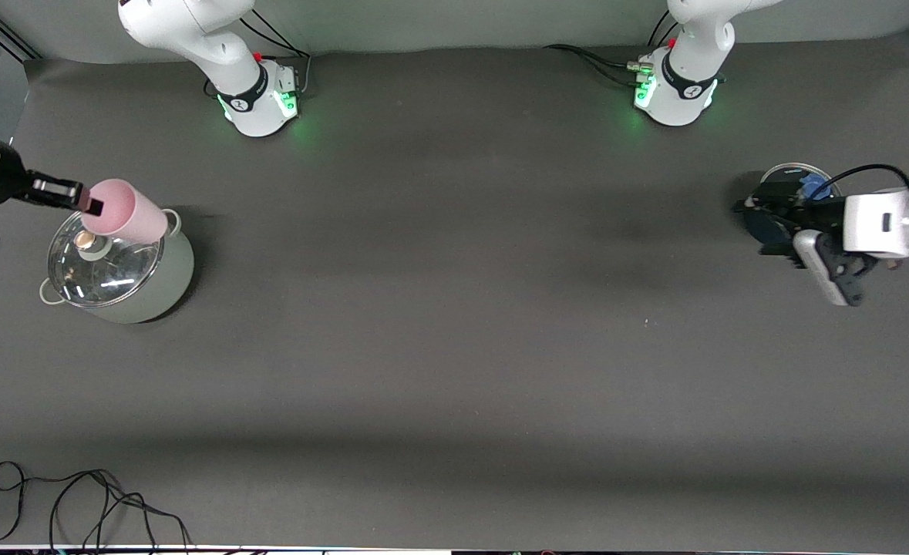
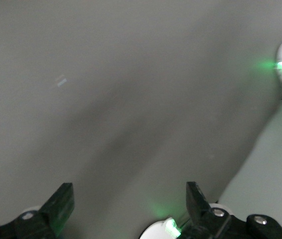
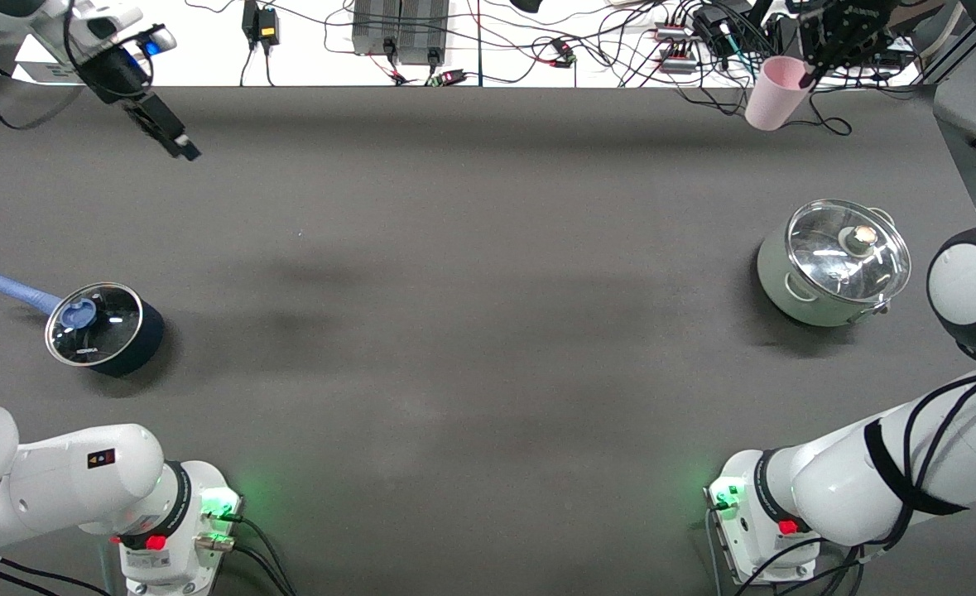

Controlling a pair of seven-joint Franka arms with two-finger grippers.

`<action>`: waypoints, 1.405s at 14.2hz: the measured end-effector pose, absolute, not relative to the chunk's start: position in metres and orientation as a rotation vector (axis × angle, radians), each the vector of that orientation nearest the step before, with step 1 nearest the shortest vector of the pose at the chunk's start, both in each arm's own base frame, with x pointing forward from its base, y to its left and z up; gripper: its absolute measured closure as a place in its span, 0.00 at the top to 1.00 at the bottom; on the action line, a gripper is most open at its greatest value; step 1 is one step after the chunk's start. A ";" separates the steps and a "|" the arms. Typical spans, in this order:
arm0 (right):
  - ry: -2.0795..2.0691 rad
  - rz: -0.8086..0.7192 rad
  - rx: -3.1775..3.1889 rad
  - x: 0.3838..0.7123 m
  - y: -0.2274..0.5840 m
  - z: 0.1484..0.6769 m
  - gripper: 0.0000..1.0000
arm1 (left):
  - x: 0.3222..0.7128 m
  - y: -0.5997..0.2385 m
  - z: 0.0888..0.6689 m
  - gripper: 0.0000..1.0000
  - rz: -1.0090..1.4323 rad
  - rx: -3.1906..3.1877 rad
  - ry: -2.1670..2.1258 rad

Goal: Transfer pink cup from left to right arm
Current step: 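Carry the pink cup with the right gripper beside the steel pot, then lower the cup onto the table and open the right gripper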

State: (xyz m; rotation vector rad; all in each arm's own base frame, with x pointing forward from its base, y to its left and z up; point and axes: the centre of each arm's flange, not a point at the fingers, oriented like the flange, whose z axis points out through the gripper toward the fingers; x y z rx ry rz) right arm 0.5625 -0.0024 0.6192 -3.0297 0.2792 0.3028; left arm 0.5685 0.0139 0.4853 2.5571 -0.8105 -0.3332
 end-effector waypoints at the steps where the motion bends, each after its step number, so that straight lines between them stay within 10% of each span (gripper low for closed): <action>1: 0.261 0.292 -3.030 0.566 -0.015 0.606 0.04 | 0.570 0.018 0.491 1.00 -0.371 2.642 -0.763; 20: 0.202 0.002 -3.133 0.520 -0.019 0.279 0.04 | 0.558 -0.020 0.546 1.00 -0.254 3.146 -0.054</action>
